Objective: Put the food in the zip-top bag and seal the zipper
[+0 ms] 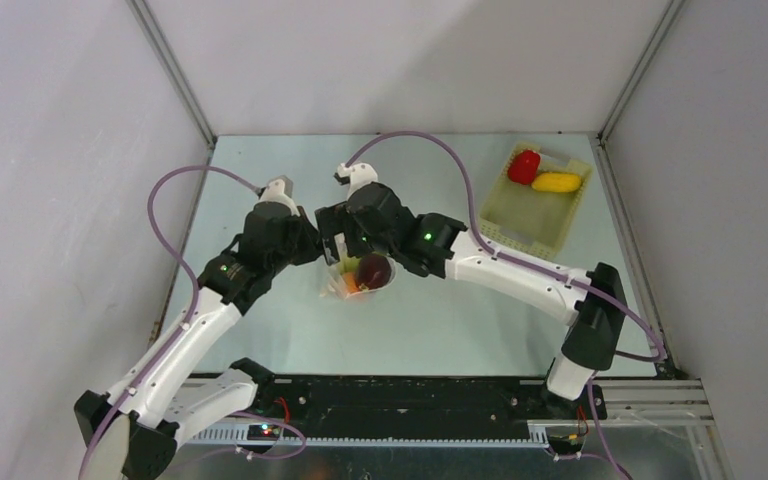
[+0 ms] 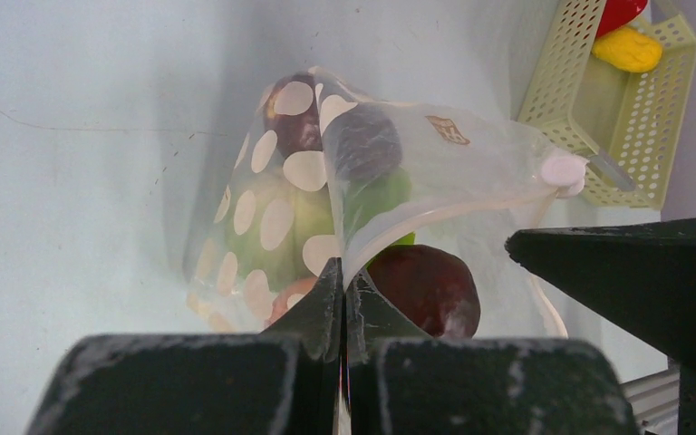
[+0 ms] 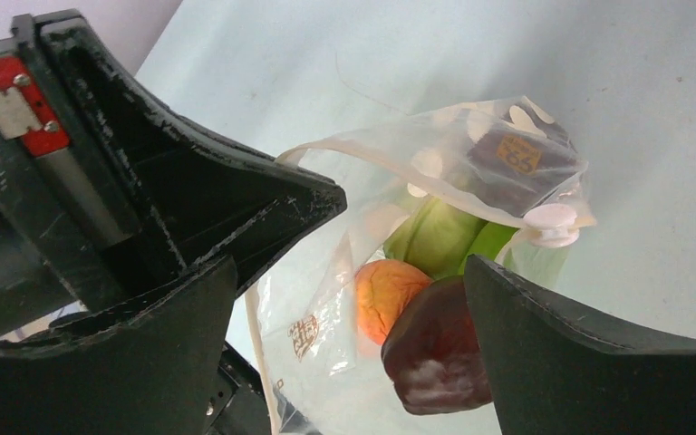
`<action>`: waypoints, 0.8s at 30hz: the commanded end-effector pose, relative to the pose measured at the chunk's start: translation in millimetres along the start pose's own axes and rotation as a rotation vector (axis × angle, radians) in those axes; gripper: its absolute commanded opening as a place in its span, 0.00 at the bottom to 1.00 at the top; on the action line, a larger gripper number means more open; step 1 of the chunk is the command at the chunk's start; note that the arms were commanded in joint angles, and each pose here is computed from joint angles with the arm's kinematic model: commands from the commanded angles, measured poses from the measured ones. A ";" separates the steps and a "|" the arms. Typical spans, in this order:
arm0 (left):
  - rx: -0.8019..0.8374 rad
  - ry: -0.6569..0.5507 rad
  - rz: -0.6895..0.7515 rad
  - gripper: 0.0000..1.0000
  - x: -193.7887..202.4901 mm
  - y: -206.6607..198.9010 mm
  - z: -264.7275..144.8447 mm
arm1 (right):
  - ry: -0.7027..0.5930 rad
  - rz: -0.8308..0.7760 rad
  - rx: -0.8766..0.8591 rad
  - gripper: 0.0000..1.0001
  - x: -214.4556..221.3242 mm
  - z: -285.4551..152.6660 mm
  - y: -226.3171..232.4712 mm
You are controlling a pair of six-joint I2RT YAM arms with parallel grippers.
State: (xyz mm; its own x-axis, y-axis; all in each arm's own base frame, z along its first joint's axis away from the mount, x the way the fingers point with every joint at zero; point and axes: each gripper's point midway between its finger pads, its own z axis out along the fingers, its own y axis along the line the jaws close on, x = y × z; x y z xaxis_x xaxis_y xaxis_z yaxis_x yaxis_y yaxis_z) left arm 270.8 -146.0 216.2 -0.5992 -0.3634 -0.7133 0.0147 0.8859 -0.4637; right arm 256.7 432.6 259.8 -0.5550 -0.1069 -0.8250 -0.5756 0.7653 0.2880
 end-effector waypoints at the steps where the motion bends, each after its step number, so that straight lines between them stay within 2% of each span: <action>1: 0.027 -0.065 0.002 0.00 -26.5 -13.0 -12.4 | -0.117 0.004 -0.032 0.99 -39.9 -42.4 8.3; 4: 0.015 -0.069 0.007 0.00 -28.7 -11.2 -16.6 | -0.152 0.003 0.010 0.99 -43.3 -56.6 -7.1; 8: 0.005 -0.070 0.011 0.00 -28.2 -8.4 -18.7 | -0.210 0.034 0.117 1.00 -52.5 -82.7 -53.0; 16: 0.037 -0.070 0.016 0.00 -29.5 -15.1 -17.7 | -0.205 0.192 0.557 0.99 -55.8 -128.8 -235.4; 19: 0.023 -0.071 0.020 0.00 -30.2 -13.1 -17.6 | -0.204 0.252 0.634 0.99 -57.9 -133.0 -291.8; 21: 0.021 -0.071 0.021 0.00 -30.8 -12.7 -17.8 | -0.178 0.349 0.735 0.99 -50.5 -136.4 -354.7; 24: 0.027 -0.072 0.021 0.00 -31.2 -14.4 -16.7 | -0.145 0.436 0.790 0.98 -50.0 -136.0 -404.4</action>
State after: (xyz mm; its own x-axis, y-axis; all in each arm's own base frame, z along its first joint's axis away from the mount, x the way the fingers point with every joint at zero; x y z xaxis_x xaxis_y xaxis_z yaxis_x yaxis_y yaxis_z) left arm 269.2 -142.1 227.0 -0.5927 -0.3615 -0.7197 0.0078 0.8910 -0.4540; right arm 403.6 84.6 271.3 -0.4754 0.2699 -0.8374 0.1895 0.9609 0.2021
